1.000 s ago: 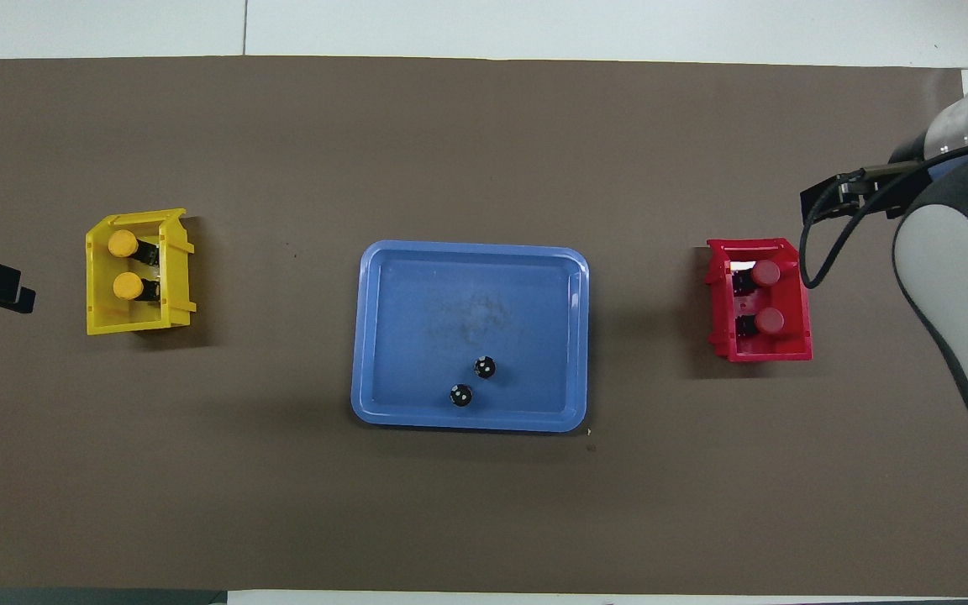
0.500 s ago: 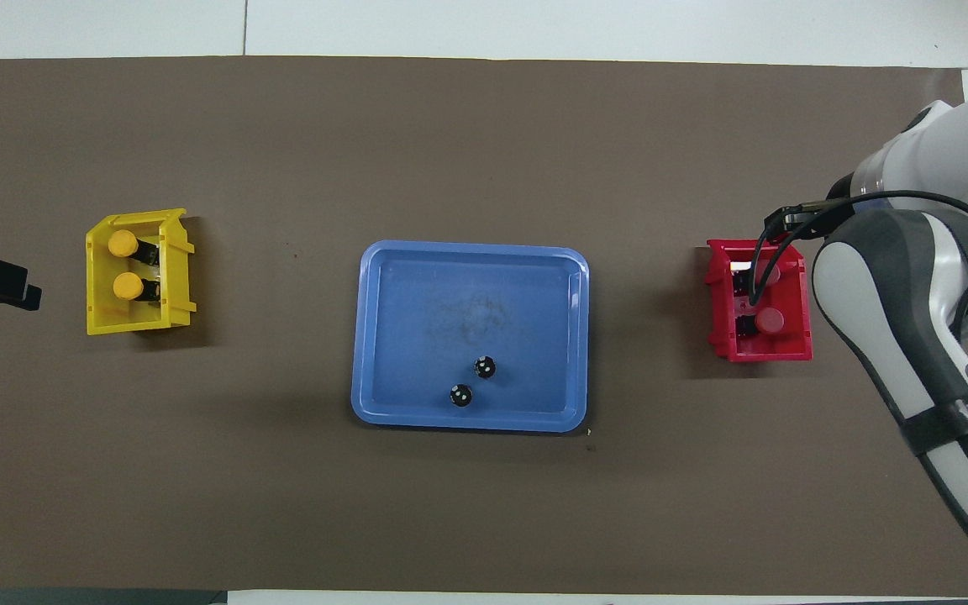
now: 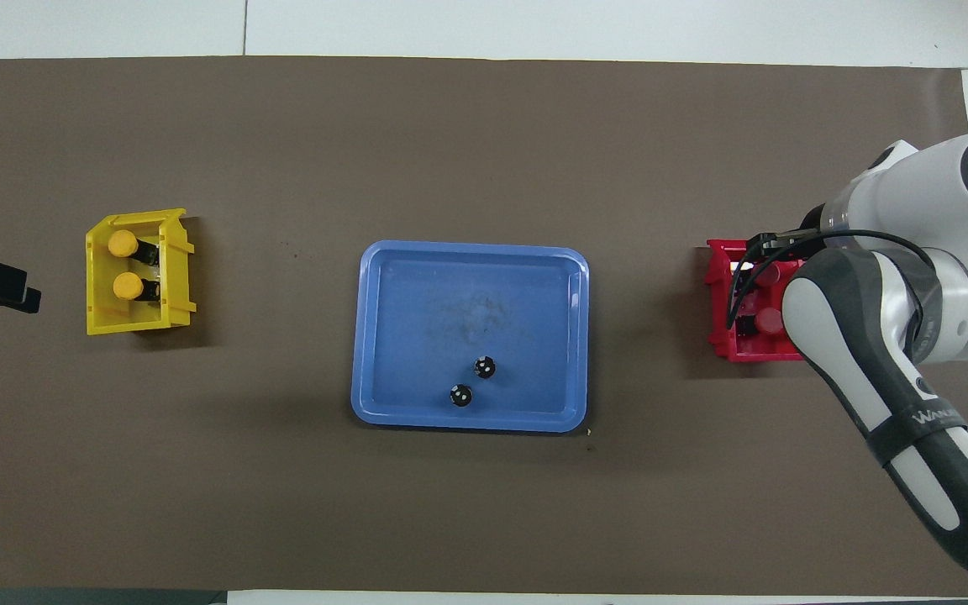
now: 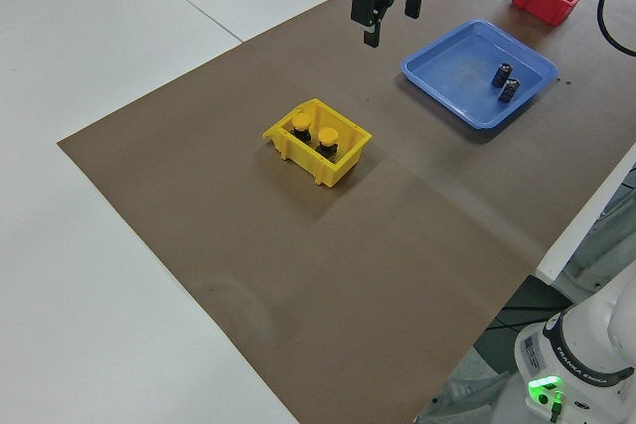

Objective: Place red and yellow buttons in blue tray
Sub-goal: 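Reach the right gripper into the red bin and grasp a red button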

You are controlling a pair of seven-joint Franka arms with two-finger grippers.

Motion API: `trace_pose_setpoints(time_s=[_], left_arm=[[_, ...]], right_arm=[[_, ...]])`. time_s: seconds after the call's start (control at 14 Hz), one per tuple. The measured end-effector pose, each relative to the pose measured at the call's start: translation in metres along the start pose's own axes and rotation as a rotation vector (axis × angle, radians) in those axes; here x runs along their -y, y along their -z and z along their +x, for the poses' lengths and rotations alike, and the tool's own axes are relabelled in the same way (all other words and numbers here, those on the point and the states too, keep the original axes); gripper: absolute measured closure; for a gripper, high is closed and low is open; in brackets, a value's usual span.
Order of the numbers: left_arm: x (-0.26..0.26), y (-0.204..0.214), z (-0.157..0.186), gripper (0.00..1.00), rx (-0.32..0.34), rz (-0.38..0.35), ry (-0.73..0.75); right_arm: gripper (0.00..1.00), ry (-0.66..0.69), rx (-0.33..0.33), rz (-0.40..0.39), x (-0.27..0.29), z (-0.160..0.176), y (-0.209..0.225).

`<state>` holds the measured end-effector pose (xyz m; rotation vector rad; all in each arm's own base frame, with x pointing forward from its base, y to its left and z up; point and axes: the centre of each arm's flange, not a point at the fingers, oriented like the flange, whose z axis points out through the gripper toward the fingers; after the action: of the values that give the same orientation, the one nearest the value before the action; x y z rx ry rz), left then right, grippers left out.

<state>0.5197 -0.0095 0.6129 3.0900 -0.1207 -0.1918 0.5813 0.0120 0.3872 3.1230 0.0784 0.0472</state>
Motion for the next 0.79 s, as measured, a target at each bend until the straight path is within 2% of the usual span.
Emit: trace_pose_setpoints(time_s=[0.79], left_arm=[[0.005,-0.002,0.000,0.00,0.004,-0.001,0.010]], right_arm=[[0.35,0.003,-0.011,0.001,0.002,-0.012,-0.029]])
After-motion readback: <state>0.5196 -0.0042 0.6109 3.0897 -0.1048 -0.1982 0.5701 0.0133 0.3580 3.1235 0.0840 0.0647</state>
